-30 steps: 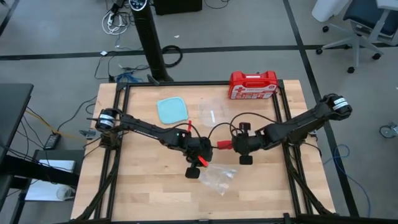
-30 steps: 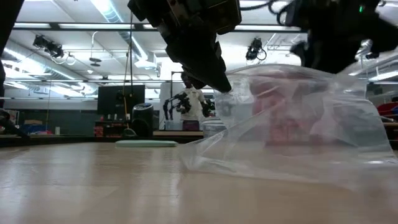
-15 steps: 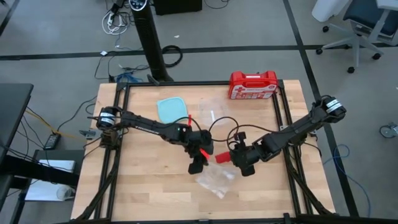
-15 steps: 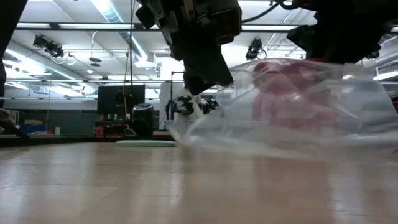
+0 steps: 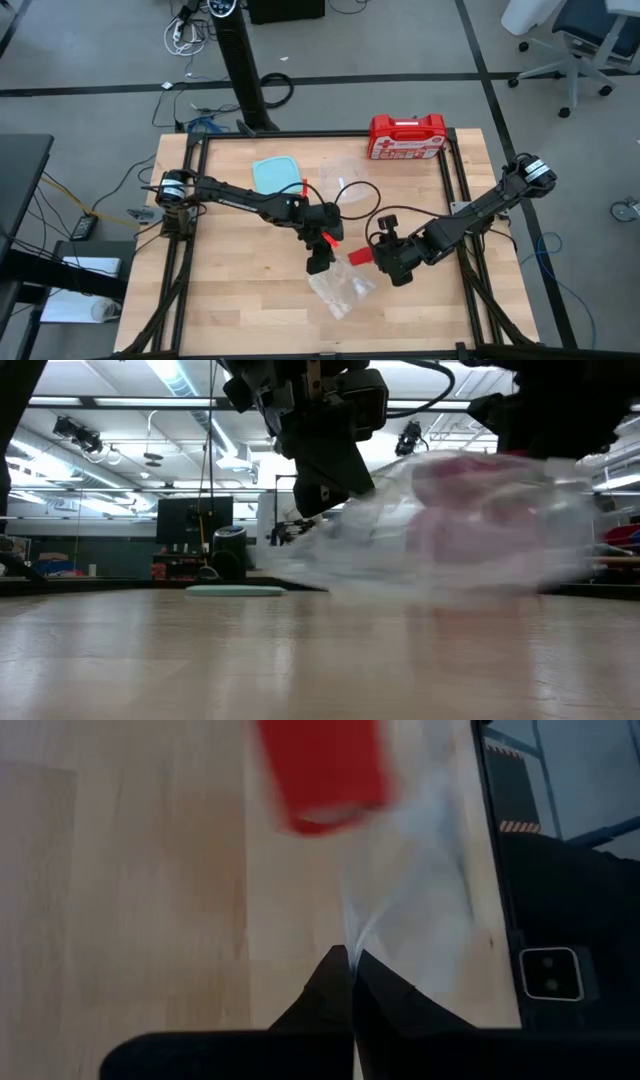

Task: Roll bandage
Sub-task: Put the rolled red bandage into the transparent zip bag

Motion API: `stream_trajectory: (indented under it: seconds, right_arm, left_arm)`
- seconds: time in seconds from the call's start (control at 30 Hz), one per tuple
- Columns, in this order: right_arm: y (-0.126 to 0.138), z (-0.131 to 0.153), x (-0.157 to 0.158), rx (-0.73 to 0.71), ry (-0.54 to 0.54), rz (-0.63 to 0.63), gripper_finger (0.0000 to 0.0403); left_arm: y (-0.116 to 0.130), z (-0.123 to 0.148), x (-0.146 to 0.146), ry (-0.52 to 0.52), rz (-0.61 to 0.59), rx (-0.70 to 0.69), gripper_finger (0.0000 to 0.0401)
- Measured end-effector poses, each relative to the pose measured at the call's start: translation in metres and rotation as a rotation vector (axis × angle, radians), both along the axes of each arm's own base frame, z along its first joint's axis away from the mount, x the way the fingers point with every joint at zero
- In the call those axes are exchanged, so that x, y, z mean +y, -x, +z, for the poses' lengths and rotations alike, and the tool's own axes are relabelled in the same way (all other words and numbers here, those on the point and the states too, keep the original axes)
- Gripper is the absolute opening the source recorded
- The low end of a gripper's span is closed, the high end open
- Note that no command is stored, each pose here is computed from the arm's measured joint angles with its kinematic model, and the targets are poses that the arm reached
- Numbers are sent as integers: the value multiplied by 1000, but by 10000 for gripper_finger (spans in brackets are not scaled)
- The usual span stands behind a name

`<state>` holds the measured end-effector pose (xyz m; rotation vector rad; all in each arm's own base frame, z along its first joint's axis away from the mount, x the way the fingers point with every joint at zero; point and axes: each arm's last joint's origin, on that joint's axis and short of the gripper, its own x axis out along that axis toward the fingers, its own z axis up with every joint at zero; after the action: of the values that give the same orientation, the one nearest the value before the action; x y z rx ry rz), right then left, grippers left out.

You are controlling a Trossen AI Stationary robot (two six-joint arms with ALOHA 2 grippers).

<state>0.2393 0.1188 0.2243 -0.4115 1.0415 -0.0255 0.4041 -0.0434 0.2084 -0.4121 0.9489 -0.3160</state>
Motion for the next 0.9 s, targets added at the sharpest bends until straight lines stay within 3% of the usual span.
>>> stream_trajectory:
  seconds: [0.43, 0.9]
  right_arm:
    - [5, 8, -6, -22, 0, -49, 99]
    - [11, 9, 10, -54, 24, 33, 99]
  left_arm:
    - [2, -1, -2, -9, -33, 9, 0]
    - [2, -1, 0, -18, -48, 2, 0]
